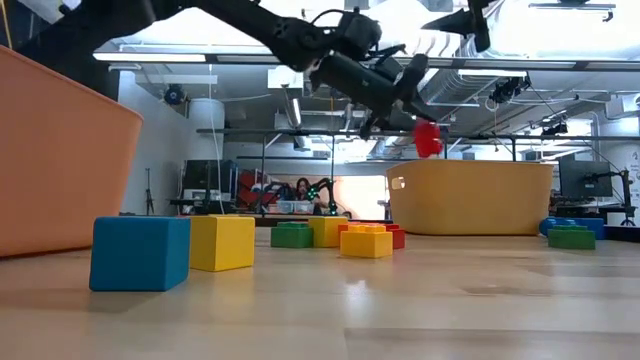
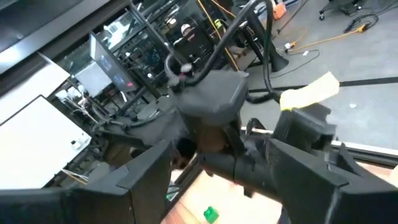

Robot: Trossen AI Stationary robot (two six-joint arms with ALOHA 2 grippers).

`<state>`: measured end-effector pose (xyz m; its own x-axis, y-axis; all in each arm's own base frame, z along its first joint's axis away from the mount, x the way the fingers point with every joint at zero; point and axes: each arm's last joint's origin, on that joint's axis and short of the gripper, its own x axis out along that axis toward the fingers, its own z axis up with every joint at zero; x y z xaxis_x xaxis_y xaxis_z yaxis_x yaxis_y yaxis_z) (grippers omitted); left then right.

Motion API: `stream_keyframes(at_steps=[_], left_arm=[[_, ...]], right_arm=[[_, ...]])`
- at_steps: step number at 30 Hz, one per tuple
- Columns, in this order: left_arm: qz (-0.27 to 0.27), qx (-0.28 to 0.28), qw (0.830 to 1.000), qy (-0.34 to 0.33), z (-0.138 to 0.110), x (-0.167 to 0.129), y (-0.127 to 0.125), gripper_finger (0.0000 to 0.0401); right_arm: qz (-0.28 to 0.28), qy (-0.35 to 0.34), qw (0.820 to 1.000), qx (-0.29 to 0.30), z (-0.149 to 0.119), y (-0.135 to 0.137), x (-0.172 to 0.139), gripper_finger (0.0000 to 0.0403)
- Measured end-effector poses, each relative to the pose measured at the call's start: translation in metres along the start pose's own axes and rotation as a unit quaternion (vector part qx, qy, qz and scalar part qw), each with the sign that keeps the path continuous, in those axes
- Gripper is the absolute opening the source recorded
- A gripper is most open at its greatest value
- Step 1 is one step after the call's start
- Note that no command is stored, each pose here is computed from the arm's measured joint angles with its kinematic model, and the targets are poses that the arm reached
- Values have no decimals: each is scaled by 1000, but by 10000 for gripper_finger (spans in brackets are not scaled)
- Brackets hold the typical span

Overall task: Sort blocks by size
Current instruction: Remove the red game piece from the orange bin and put it into the yellow bin

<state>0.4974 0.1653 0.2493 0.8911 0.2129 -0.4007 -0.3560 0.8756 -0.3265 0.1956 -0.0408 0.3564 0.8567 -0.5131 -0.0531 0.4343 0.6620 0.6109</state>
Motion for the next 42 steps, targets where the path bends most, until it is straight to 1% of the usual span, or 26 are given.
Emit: stream_keyframes(at_steps=[3,5,8,9,12,15,17,20,22,23,25,26,28,30,32,33,35,38,40,42], left_arm=[[18,-5,999,49,12,-18,4,190],[28,4,997,78,17,-32,4,214],[30,29,992,122,21,-51,3,234],[23,30,990,139,21,-56,0,237],[-31,41,979,195,21,-84,-25,238],[-74,98,963,238,17,-122,-71,237],[-99,136,954,249,2,-147,-107,237],[-100,178,945,256,-34,-186,-148,237],[-83,177,949,246,-61,-218,-165,237],[-68,166,953,245,-76,-234,-169,237],[-41,119,961,244,-106,-266,-171,237],[-24,87,964,250,-123,-281,-170,237],[-5,24,965,263,-152,-311,-164,237],[-5,-32,960,280,-174,-338,-159,237],[-5,-51,947,316,-193,-358,-154,236],[-8,-46,939,342,-201,-365,-153,236],[-8,-16,918,395,-212,-376,-151,236],[1,43,890,453,-231,-380,-150,236],[-3,70,883,465,-246,-375,-154,236],[-32,75,882,465,-257,-367,-164,236]], right_arm=[[11,-3,1000,3,1,1,0,256],[18,-6,1000,1,2,2,0,256],[22,-10,1000,-1,3,3,0,256],[22,-9,1000,-1,3,3,0,256],[22,-9,1000,-8,3,3,0,256],[22,-9,999,-21,3,3,0,256],[21,-8,999,-32,3,3,0,256],[19,-5,999,-46,2,2,0,256],[14,1,999,-49,1,1,0,256],[11,5,999,-51,0,1,0,256],[5,15,998,-55,-2,-1,0,256],[1,20,998,-57,-3,-1,0,256],[-5,29,998,-54,-5,-3,0,256],[-10,35,998,-50,-6,-4,0,256],[-11,36,998,-49,-6,-4,0,256],[-11,36,998,-48,-6,-4,0,256],[-11,36,998,-48,-6,-4,0,256],[-12,36,999,-39,-6,-4,0,256],[-12,36,999,-31,-6,-4,0,256],[-13,37,999,-27,-6,-4,0,256]])
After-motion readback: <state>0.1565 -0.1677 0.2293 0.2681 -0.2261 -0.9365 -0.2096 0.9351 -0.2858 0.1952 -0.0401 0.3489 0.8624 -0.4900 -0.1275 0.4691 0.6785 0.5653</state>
